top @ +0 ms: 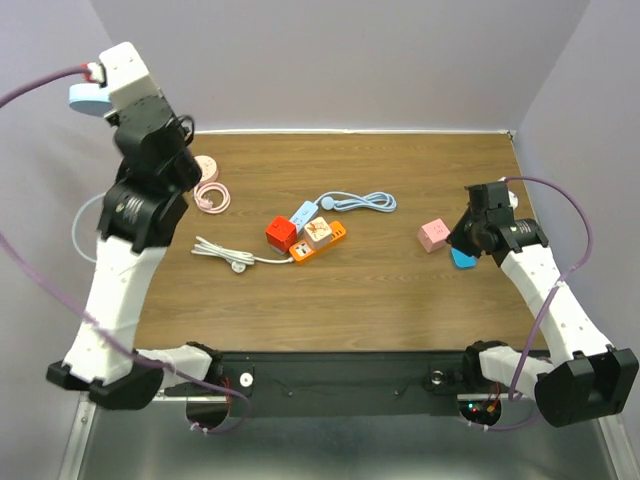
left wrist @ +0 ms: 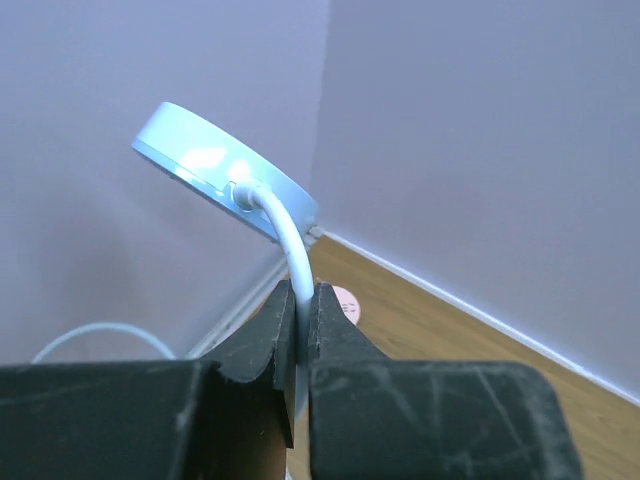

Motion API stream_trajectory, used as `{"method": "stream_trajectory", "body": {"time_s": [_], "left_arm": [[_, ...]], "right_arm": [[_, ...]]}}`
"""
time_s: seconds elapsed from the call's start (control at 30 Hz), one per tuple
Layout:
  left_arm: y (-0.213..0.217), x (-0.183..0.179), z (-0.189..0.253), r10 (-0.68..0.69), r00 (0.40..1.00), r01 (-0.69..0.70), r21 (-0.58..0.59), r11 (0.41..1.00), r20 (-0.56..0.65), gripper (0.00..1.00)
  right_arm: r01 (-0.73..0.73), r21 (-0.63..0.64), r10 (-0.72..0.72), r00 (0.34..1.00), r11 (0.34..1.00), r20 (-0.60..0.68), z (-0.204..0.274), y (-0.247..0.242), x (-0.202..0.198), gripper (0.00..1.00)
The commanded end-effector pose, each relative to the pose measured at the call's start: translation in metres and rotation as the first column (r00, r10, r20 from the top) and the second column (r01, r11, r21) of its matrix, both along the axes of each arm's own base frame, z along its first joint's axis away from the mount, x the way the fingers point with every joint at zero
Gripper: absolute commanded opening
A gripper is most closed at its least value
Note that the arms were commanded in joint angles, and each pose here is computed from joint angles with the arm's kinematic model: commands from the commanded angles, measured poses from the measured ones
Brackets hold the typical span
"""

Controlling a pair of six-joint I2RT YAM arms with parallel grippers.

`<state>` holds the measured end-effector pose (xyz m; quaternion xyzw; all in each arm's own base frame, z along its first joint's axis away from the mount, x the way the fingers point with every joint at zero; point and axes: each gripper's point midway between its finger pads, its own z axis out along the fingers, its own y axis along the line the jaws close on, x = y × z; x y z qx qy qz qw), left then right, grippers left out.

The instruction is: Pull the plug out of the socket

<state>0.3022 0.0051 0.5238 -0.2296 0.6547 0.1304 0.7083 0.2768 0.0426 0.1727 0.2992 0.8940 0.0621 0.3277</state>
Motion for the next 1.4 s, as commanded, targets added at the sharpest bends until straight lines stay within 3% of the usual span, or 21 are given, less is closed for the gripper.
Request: {"method": "stream_trajectory", "body": {"time_s": [0.0, 0.17, 0.37, 0.5, 0.63, 0.73, 1.0, 1.23, 1.27, 1.37], "left_arm": [[-0.001, 0.074, -0.024, -0.075, 0.997, 0.074, 0.011, 0.997, 0.011, 0.00], [0.025, 0.149, -0.098, -0.062, 0.994, 0.064, 0.013, 0.998, -0.087, 0.00], [0.055, 0.210, -0.179, -0.032, 0.977, 0.019, -0.063, 0.998, -0.213, 0.00], [0.053, 0.224, -0.192, -0.041, 0.975, 0.022, -0.086, 0.996, -0.221, 0.00], [0.060, 0.231, -0.166, -0.014, 0.984, 0.003, -0.058, 0.998, -0.179, 0.00], [0.059, 0.245, -0.182, -0.069, 0.977, 0.047, -0.110, 0.993, -0.201, 0.00], [0.040, 0.255, -0.332, -0.220, 0.851, 0.110, -0.247, 0.963, -0.478, 0.00], [0.028, 0.258, -0.358, -0.288, 0.823, 0.151, -0.300, 0.942, -0.489, 0.00], [0.024, 0.257, -0.360, -0.306, 0.815, 0.162, -0.313, 0.936, -0.492, 0.01], [0.017, 0.253, -0.358, -0.339, 0.804, 0.180, -0.343, 0.922, -0.489, 0.22]], "right_arm": [[-0.021, 0.012, 0.020, 0.996, 1.000, 0.084, 0.021, 0.005, 0.012, 0.24], [-0.016, 0.011, 0.016, 0.998, 1.000, 0.068, 0.013, 0.003, 0.006, 0.24], [-0.013, 0.002, 0.012, 0.997, 1.000, 0.079, 0.014, 0.001, 0.001, 0.24], [-0.002, -0.007, 0.003, 0.996, 1.000, 0.093, 0.018, -0.002, 0.000, 0.24], [0.004, -0.006, -0.004, 0.996, 1.000, 0.088, 0.018, -0.002, 0.002, 0.24], [0.008, -0.004, -0.008, 0.997, 1.000, 0.073, 0.014, -0.001, 0.004, 0.24], [-0.076, 0.019, 0.076, 0.996, 0.997, 0.036, 0.010, 0.012, 0.011, 0.23], [-0.154, 0.058, 0.153, 0.988, 0.986, 0.022, 0.005, 0.025, 0.008, 0.23], [-0.165, 0.064, 0.164, 0.986, 0.984, 0.022, 0.004, 0.027, 0.008, 0.23], [-0.199, 0.082, 0.198, 0.980, 0.977, 0.023, 0.003, 0.033, 0.010, 0.23]]}}
